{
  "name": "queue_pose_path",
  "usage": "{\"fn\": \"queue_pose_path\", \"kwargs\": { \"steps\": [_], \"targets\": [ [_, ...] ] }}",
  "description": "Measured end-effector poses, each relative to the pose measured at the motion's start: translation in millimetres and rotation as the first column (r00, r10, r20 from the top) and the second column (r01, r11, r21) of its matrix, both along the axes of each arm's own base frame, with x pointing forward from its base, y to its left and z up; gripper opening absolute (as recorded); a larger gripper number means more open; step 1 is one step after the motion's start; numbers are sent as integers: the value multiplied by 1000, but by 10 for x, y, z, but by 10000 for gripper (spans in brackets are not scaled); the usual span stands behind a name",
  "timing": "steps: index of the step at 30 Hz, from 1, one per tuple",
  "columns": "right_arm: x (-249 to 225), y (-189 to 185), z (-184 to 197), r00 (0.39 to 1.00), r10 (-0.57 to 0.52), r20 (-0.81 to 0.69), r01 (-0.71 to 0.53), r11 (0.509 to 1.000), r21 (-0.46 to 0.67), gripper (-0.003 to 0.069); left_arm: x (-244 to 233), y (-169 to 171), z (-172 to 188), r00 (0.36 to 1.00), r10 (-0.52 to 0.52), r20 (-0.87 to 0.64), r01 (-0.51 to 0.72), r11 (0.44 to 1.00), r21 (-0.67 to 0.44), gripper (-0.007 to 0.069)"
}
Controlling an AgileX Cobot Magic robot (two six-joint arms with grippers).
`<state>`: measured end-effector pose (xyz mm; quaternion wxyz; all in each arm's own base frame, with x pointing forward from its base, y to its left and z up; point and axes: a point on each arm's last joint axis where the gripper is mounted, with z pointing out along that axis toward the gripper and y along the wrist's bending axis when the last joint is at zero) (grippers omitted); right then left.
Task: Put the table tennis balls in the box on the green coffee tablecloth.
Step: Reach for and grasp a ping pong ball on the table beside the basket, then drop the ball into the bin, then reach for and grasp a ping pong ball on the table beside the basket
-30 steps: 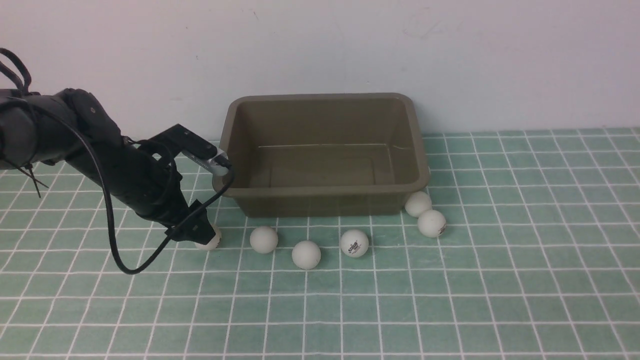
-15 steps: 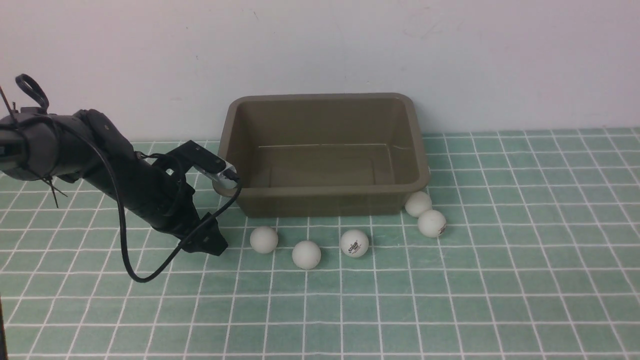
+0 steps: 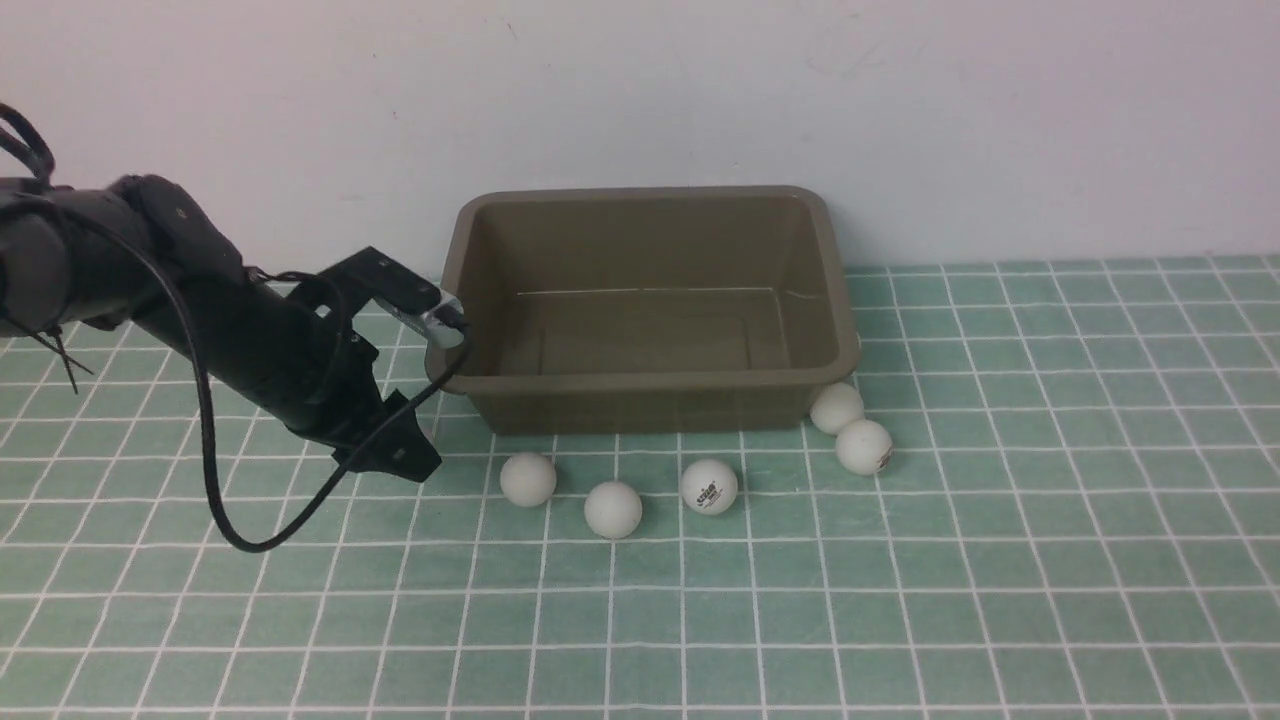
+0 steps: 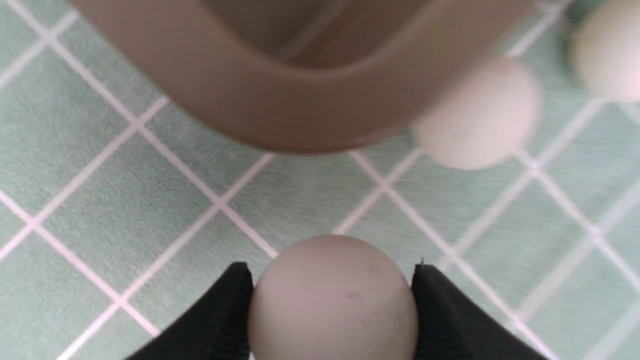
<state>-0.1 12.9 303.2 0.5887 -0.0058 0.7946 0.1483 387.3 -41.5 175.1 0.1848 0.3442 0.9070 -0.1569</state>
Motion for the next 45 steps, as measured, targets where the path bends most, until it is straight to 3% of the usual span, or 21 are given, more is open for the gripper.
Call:
{"fn": "queue_pose_path", "kwargs": {
  "steps": [6,9,17,23,32,41,45],
  "targets": [
    [2,0,0,1000,0,-1,0,1000,0,547,-188,-36,484,998,-44,39,45,998,-36,353],
    [2,0,-1,1000,0,-2,0,1000,0,547,-248,-74,760,993,-16,119,27,995,-92,353],
    [1,-2,-3,1000,-1,-4,1,1000,-3,547,74,-236,1043,949,-29,313,78,987,-144,353],
    [-2,-1,-14,1000,1,-16,-1,1000,-6,547,478,-372,726,960,-35,278,58,996,-74,353],
    [-6,0,-26,1000,3,-30,-3,1000,-8,547,596,-382,703,972,-34,234,48,998,-52,414],
    [-6,0,-27,1000,2,-31,-2,1000,-9,547,391,-367,1250,989,-55,134,60,998,-34,448],
    [-6,-2,-27,1000,1,-30,-1,1000,-11,547,239,-242,1586,990,35,137,-44,997,63,448]
  ]
}}
